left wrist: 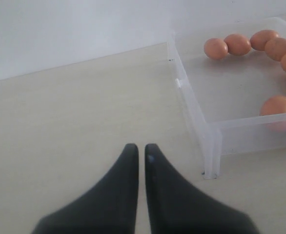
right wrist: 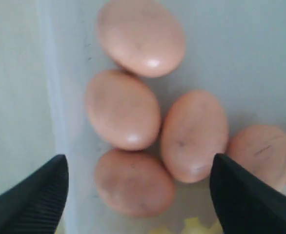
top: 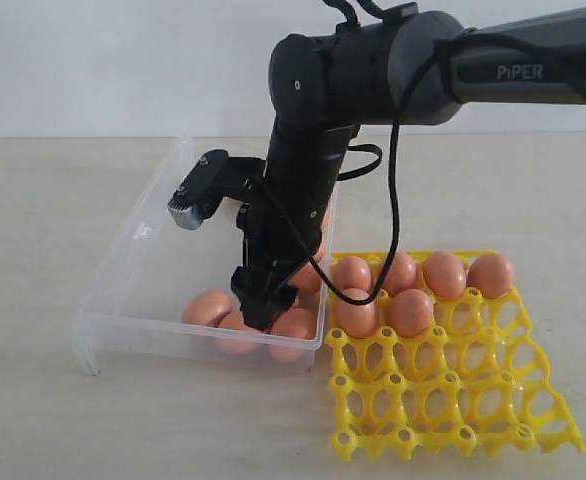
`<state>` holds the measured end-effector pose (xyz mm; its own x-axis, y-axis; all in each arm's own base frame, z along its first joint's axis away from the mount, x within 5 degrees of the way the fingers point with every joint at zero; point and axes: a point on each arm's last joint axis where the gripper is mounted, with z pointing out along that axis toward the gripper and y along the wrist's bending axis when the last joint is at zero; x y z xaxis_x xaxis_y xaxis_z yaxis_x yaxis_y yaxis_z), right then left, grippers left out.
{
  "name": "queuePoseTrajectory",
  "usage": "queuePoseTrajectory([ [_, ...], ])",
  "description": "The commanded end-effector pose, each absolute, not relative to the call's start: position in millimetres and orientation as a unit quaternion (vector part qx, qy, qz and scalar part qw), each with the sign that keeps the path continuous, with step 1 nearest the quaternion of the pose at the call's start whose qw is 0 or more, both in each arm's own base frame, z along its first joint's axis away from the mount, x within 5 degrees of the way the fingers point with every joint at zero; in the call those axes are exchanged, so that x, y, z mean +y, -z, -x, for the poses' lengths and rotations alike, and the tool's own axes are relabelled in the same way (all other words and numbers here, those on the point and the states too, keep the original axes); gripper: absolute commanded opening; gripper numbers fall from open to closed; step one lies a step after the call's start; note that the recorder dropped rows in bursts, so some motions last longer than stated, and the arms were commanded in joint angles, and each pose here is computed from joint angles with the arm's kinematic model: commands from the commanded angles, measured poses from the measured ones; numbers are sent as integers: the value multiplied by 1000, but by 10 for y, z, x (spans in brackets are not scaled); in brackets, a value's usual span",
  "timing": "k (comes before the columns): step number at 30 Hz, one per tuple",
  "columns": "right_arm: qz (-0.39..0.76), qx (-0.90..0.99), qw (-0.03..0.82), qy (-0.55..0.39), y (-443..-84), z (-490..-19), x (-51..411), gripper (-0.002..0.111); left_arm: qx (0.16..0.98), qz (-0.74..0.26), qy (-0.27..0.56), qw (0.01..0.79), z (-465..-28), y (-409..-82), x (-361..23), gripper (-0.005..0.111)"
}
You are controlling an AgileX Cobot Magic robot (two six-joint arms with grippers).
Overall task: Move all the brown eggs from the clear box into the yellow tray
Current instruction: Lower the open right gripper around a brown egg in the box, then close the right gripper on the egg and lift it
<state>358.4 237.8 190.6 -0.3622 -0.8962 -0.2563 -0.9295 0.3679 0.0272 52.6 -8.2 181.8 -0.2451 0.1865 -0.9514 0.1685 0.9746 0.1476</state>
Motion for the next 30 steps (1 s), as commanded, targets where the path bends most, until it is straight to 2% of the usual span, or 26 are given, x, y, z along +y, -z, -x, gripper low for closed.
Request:
queuePoseTrajectory([
  [1, 582, 794, 171, -31, -1987, -3712, 2381, 56, 789, -106, -5, 605, -526, -1810, -80, 4],
  [4, 604, 777, 174, -24, -1988, -3719, 2379, 41, 789, -106, -5, 605, -526, -1810, -80, 4],
  [5, 611, 772, 177, -21, -1990, -3723, 2381, 41, 789, -106, -5, 605, -526, -1810, -80, 4],
  [11, 618, 768, 167, -20, -1905, -3735, 2386, 41, 789, -106, -5, 605, -526, -1810, -80, 4],
  [13, 618, 771, 150, -23, -1751, -3752, 2397, 43, 789, -106, -5, 605, -526, -1810, -80, 4],
  [17, 616, 774, 140, -26, -1664, -3746, 2425, 48, 789, -106, -5, 605, -526, -1810, -80, 4],
  [30, 612, 782, 117, -25, -1376, -3780, 2437, 49, 789, -106, -5, 605, -526, -1810, -80, 4],
])
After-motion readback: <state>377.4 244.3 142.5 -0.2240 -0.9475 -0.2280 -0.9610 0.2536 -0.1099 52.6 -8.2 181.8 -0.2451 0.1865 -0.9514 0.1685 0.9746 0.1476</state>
